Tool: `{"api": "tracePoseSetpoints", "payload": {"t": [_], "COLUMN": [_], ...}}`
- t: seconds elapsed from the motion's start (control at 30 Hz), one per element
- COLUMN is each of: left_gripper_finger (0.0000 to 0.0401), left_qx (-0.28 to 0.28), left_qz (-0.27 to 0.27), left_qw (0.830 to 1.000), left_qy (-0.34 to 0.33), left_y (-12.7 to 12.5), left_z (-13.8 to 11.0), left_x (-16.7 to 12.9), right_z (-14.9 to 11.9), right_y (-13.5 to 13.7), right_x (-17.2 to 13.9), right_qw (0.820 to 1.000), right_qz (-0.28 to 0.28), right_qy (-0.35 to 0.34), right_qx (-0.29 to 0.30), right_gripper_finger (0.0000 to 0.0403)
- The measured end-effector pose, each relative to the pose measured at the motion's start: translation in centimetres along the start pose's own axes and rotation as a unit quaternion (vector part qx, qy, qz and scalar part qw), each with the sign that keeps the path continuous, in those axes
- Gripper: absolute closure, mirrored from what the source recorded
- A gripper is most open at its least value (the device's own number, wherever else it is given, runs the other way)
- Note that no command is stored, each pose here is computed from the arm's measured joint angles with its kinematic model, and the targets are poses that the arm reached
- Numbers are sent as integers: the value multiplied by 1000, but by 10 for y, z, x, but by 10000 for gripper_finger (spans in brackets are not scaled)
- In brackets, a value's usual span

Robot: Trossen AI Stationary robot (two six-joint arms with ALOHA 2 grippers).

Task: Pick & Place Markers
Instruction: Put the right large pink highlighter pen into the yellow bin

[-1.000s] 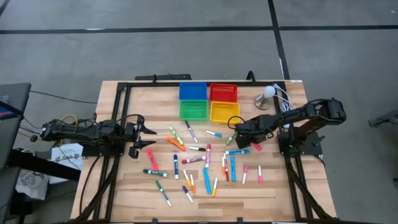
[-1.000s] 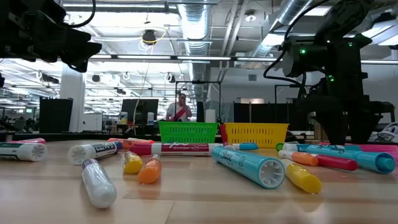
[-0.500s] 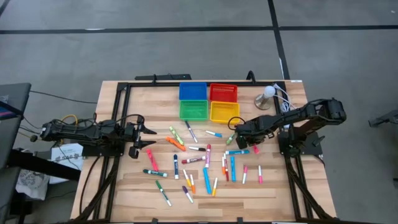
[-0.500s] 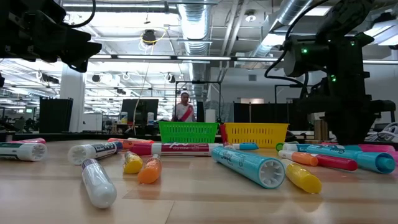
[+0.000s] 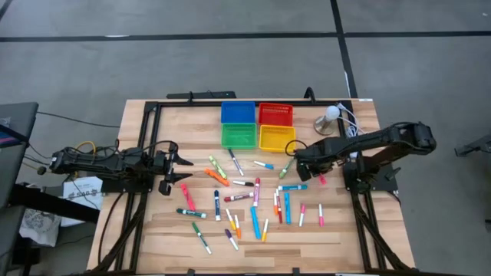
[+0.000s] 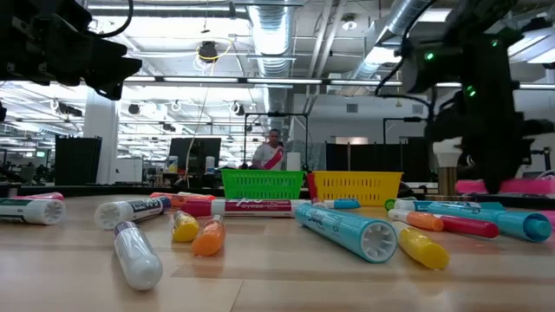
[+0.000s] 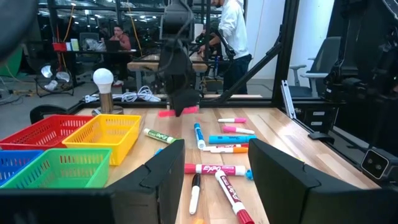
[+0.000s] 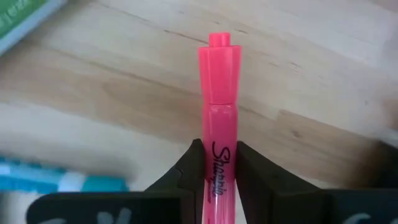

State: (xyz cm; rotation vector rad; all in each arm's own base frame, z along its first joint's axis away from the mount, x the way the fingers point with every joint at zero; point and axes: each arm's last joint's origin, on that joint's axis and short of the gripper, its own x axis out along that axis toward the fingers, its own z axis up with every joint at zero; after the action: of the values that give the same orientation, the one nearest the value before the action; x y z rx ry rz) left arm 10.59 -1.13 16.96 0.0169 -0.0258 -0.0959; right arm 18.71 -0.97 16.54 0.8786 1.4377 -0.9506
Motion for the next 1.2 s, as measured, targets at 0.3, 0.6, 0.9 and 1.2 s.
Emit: {"api": "tracePoseSetpoints", "payload": {"t": [0.3, 0.6, 0.9, 1.2], "left_gripper_finger": [223, 223, 223, 223], "left_qx": [0, 0, 0, 0], "left_qz": [0, 0, 0, 0], "left_qw": [1000, 1000, 1000, 1000], "left_qy": [0, 0, 0, -1], "left_y": [0, 0, 0, 0], "left_z": [0, 0, 0, 0], "left_x": [0, 0, 0, 0], "right_z": [4, 16, 22, 14], "right_y": [-8, -5, 11, 19], "right_x": [-47, -84, -111, -127], "right_qw": [990, 933, 825, 719], "right_qz": [125, 314, 479, 571], "right_qy": [-63, -170, -216, -201], "right_qx": [7, -29, -209, -341], "right_gripper_finger": [343, 343, 343, 341]}}
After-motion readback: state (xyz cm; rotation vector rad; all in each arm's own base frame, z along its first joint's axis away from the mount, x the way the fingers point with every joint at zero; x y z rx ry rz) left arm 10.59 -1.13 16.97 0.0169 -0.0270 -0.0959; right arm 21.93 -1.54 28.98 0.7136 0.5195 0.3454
